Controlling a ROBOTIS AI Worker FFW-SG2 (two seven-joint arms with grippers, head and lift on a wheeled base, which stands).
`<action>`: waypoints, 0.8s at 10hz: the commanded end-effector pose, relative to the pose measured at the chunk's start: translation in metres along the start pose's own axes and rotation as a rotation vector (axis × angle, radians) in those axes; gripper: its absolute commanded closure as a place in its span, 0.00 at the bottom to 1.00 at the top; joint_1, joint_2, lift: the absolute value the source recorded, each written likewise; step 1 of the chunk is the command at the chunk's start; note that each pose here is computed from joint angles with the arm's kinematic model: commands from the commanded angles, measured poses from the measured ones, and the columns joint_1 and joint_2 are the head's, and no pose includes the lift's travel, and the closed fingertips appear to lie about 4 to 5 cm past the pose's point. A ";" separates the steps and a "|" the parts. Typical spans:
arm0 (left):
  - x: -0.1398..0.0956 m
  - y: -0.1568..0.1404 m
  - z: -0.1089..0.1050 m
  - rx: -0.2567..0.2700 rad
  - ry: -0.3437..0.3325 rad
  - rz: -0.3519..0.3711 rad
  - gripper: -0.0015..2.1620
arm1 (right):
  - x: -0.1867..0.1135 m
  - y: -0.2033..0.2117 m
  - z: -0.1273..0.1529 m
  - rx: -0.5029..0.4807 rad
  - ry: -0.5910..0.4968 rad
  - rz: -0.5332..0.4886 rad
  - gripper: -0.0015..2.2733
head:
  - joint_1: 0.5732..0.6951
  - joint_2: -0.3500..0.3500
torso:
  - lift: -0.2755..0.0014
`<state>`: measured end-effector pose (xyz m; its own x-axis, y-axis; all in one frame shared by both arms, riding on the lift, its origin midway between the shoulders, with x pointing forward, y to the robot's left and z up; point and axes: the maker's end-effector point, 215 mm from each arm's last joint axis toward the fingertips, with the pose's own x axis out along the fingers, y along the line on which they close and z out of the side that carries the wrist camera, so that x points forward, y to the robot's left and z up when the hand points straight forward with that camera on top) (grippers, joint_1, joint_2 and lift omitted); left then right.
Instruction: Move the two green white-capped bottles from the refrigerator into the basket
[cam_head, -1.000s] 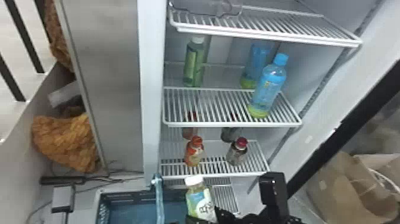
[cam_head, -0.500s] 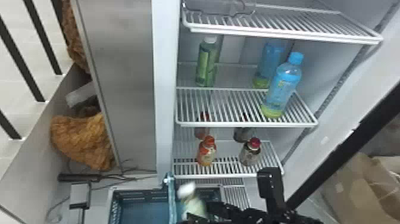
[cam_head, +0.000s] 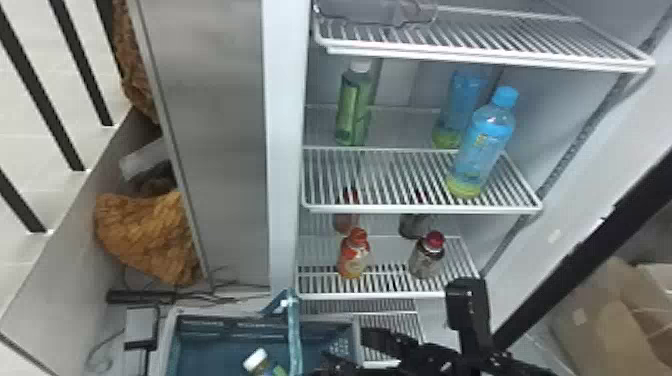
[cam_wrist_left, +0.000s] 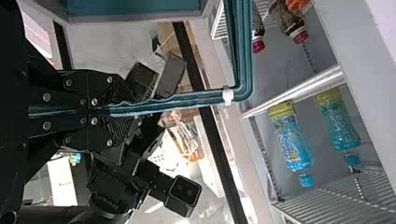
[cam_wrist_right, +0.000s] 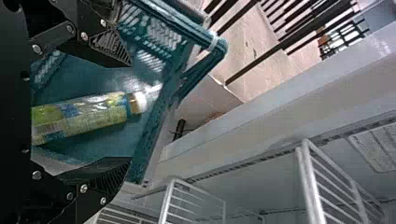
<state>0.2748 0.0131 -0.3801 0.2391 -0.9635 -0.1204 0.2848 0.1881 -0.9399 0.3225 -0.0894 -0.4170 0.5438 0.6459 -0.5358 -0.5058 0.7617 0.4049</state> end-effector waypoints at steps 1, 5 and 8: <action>-0.001 0.001 0.000 -0.002 -0.003 0.003 0.55 | -0.007 -0.003 0.014 -0.030 -0.044 -0.029 0.16 | 1.00 0.29 | 0.98; -0.002 0.001 0.000 -0.004 -0.005 0.003 0.55 | -0.049 -0.012 0.061 -0.130 -0.183 -0.166 0.18 | 1.00 0.25 | 0.98; -0.003 0.002 -0.001 -0.006 -0.006 0.005 0.55 | -0.078 -0.024 0.094 -0.176 -0.321 -0.256 0.18 | 1.00 0.15 | 0.98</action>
<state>0.2741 0.0156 -0.3820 0.2455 -0.9616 -0.1230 0.2779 0.1913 -0.9414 0.3535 -0.1525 -0.3219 0.8226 0.4441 -0.3551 -0.4186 0.8956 0.1502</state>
